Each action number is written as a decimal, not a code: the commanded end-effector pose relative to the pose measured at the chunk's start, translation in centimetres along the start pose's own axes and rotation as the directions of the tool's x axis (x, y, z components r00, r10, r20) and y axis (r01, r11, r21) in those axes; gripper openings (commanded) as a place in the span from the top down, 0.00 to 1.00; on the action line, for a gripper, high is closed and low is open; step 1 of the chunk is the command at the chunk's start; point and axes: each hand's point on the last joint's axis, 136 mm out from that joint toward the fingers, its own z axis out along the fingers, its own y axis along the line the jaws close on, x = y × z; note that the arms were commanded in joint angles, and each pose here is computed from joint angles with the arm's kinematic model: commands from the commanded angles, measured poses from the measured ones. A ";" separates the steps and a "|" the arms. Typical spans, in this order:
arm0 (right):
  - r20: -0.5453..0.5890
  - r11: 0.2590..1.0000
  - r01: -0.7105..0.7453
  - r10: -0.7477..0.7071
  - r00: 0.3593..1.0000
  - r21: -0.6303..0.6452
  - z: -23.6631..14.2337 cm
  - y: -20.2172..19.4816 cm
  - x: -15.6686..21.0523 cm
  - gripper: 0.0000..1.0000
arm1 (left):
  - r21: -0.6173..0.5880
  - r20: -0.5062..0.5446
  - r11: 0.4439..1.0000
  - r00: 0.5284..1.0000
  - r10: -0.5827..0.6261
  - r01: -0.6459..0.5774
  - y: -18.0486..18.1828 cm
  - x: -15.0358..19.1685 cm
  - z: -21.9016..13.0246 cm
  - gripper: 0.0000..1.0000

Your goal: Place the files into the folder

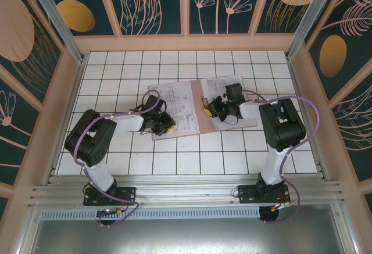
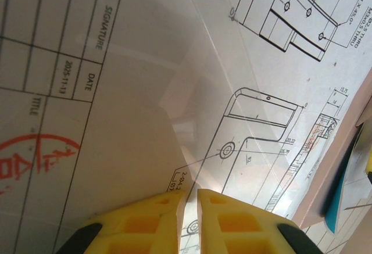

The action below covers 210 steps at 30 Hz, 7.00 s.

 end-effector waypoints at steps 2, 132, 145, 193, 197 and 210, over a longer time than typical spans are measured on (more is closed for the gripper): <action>0.086 0.908 -0.213 0.194 0.977 0.361 -0.4 -11.7 -0.1 1.00 | -0.164 -0.036 0.985 0.997 -0.063 0.056 5.1 1.6 0.8 0.83; 0.089 0.960 -0.141 0.123 0.988 0.241 -1.9 -1.5 -1.1 1.00 | -0.074 -0.136 0.997 0.991 -0.013 0.003 2.2 4.2 1.5 0.82; 0.132 0.938 -0.156 0.120 0.984 0.310 -2.4 -5.5 -2.6 0.97 | -0.079 -0.156 0.997 0.988 -0.003 -0.009 2.2 5.6 2.4 0.82; 0.120 0.867 -0.185 0.146 0.982 0.462 -0.2 -9.2 -0.8 0.96 | -0.087 -0.149 0.996 0.989 0.003 -0.016 2.8 5.6 2.2 0.83; 0.089 0.903 -0.176 0.153 0.984 0.392 -0.1 -6.8 -0.1 0.94 | -0.087 -0.149 0.996 0.989 0.004 -0.017 2.7 5.6 2.3 0.83; 0.124 0.943 -0.111 0.075 0.989 0.314 -2.0 -1.2 -1.1 0.80 | -0.095 -0.142 0.995 0.990 0.013 -0.027 2.5 5.3 2.2 0.83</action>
